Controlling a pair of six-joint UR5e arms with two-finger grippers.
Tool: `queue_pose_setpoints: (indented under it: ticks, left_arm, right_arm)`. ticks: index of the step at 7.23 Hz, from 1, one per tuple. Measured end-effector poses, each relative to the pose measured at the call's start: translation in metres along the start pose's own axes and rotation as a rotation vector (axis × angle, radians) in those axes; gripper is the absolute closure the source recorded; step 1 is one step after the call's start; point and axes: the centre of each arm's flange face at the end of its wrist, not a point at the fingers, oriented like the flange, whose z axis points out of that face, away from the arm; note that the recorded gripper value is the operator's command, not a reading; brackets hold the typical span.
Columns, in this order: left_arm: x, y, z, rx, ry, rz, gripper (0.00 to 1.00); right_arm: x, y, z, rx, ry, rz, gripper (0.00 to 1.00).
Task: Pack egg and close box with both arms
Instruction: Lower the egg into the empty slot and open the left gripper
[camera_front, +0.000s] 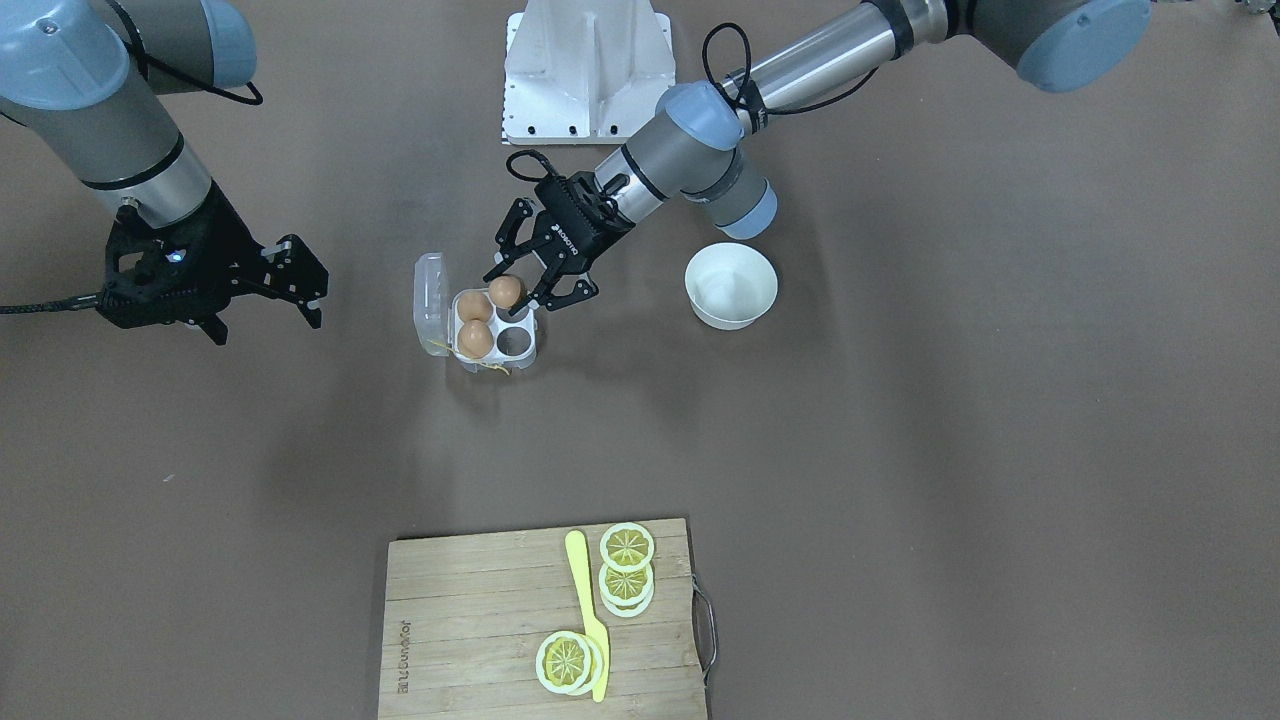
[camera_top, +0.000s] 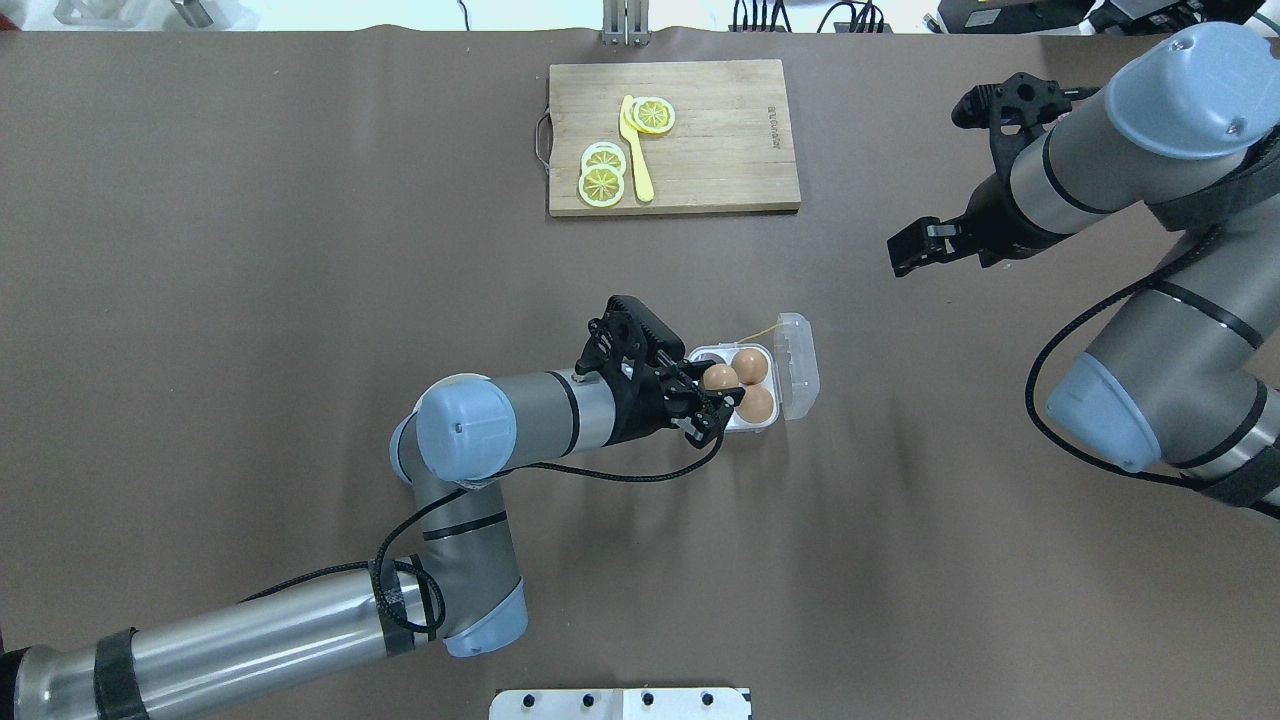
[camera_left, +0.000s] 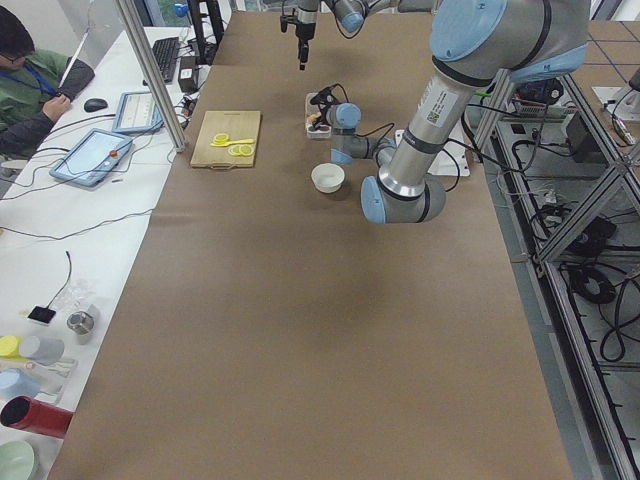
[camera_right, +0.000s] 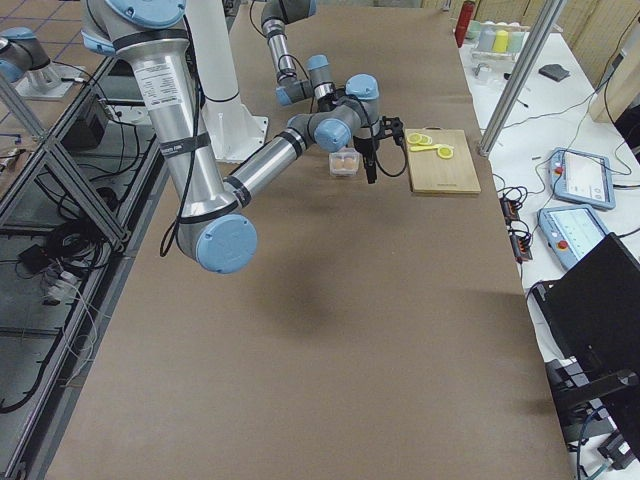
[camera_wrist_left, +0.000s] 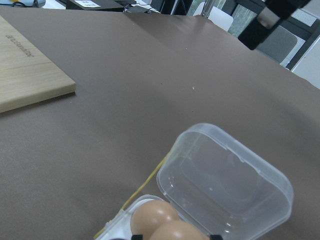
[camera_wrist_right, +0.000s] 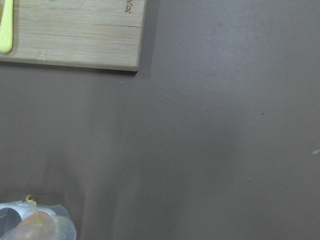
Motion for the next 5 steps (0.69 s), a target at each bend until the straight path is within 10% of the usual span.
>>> queue_pose_setpoints:
  ticks: [5]
  left_arm:
    - [0.0001, 0.0072, 0.0079, -0.004, -0.020, 0.008, 1.00]
  right_arm:
    - [0.0001, 0.0000, 0.0001, 0.000, 0.000, 0.000, 0.00]
